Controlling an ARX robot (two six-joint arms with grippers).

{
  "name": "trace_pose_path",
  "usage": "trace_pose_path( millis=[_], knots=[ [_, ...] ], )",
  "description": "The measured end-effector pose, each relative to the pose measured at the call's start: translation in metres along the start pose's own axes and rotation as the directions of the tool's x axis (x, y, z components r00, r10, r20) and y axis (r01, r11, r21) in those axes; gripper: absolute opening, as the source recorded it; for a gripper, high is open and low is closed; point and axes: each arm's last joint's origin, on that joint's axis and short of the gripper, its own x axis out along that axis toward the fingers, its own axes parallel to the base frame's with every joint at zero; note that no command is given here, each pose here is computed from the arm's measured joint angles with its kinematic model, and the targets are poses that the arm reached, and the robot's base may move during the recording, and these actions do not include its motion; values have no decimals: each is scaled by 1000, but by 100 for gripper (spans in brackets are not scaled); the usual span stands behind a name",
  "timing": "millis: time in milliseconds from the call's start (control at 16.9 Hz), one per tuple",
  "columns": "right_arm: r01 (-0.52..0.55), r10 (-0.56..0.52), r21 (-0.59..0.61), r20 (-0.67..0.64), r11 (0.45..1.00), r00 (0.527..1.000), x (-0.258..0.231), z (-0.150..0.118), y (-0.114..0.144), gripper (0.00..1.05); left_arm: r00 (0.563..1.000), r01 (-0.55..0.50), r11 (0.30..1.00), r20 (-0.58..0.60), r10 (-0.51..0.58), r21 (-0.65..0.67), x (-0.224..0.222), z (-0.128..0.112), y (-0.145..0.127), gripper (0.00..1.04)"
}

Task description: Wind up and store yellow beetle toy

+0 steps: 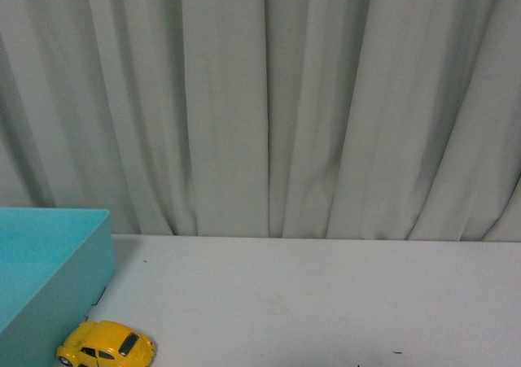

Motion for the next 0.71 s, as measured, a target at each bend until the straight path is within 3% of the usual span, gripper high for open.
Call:
trace_pose_path(
  millis=[296, 473, 710],
  knots=[
    [0, 0, 0, -3, 1000, 1000, -11, -2, 0, 2, 1000, 0, 1000, 0, 0, 0, 0, 0, 0, 98],
    [0, 0, 0, -3, 1000, 1000, -11, -2, 0, 32, 1000, 0, 1000, 0, 0, 0, 0, 0, 0, 98],
    [0, 0, 0, -3, 1000, 1000, -11, -2, 0, 48, 1000, 0, 1000, 0, 0, 0, 0, 0, 0, 98]
  ],
)
